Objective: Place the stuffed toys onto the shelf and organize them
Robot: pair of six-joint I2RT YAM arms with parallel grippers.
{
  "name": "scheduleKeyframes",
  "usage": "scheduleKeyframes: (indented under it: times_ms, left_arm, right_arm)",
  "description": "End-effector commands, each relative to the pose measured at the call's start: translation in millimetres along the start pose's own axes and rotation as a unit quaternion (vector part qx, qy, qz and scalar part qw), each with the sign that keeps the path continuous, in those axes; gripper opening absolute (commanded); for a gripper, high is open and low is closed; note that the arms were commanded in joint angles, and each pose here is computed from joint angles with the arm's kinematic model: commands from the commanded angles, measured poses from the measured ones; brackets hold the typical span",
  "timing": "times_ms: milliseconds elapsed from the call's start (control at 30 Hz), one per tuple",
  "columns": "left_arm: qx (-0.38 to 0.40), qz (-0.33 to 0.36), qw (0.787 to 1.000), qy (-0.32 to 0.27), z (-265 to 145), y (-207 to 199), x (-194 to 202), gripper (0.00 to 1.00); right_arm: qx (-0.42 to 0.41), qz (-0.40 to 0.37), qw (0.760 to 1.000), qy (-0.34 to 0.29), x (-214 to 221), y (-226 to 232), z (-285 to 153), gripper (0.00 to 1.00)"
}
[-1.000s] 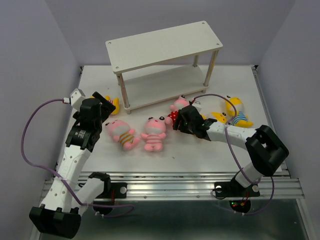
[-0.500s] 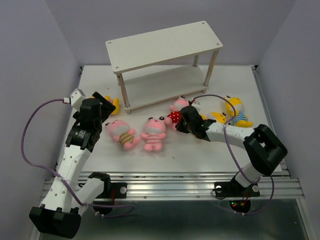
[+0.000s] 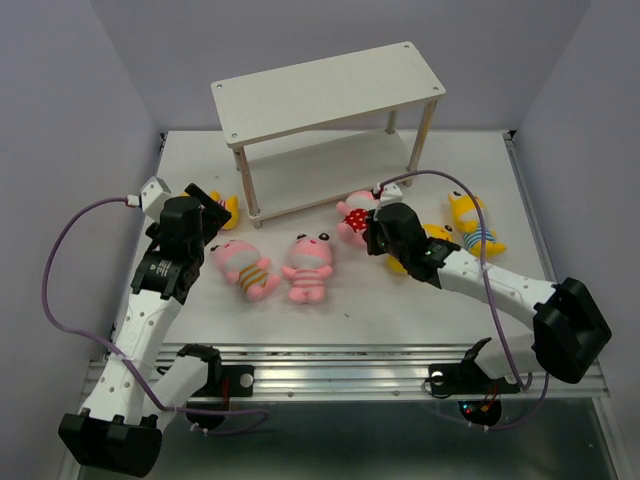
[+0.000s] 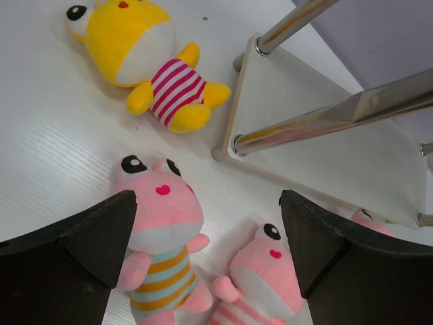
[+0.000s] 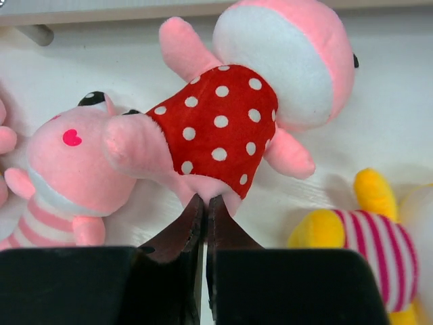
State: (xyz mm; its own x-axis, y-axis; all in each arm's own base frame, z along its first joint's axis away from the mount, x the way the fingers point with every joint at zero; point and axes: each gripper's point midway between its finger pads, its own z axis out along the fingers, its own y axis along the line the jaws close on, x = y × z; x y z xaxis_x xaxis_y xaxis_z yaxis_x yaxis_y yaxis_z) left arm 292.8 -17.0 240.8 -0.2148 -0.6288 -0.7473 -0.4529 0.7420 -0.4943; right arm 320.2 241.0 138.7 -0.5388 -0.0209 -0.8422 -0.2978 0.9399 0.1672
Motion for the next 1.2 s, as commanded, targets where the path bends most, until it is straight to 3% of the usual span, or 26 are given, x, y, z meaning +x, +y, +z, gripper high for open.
scheduleKeyframes:
  times_ms: [0, 200, 233, 467, 900, 1167]
  left_arm:
    - [0.003, 0.002, 1.000, -0.017, 1.4, -1.2, -6.6, 0.99]
    - [0.003, 0.006, 1.000, -0.013, 4.0, -2.4, -5.1, 0.99]
    - [0.004, 0.007, 1.000, -0.012, 4.3, -2.9, -4.7, 0.99]
    - [0.003, 0.009, 1.000, -0.012, 4.2, -3.0, -4.9, 0.99]
    - [-0.003, 0.009, 1.000, -0.015, 4.6, 0.2, -5.6, 0.99]
    - [-0.010, 0.012, 1.000, -0.012, 6.8, 2.3, -3.8, 0.99]
  right_arm:
    - [-0.006, -0.114, 0.990, -0.084, -58.3, -0.1, -22.0, 0.01]
    - [0.005, -0.215, 0.971, -0.106, -77.1, -8.6, -36.2, 0.01]
    - [0.007, -0.230, 0.964, -0.135, -95.0, -5.8, -40.4, 0.01]
    - [0.012, -0.281, 0.946, -0.162, -129.3, 2.6, -41.1, 0.01]
    - [0.022, -0.243, 0.952, -0.184, -149.4, 2.1, 8.5, 0.01]
    - [0.051, -0.236, 0.954, -0.179, -155.3, -51.5, 51.2, 0.01]
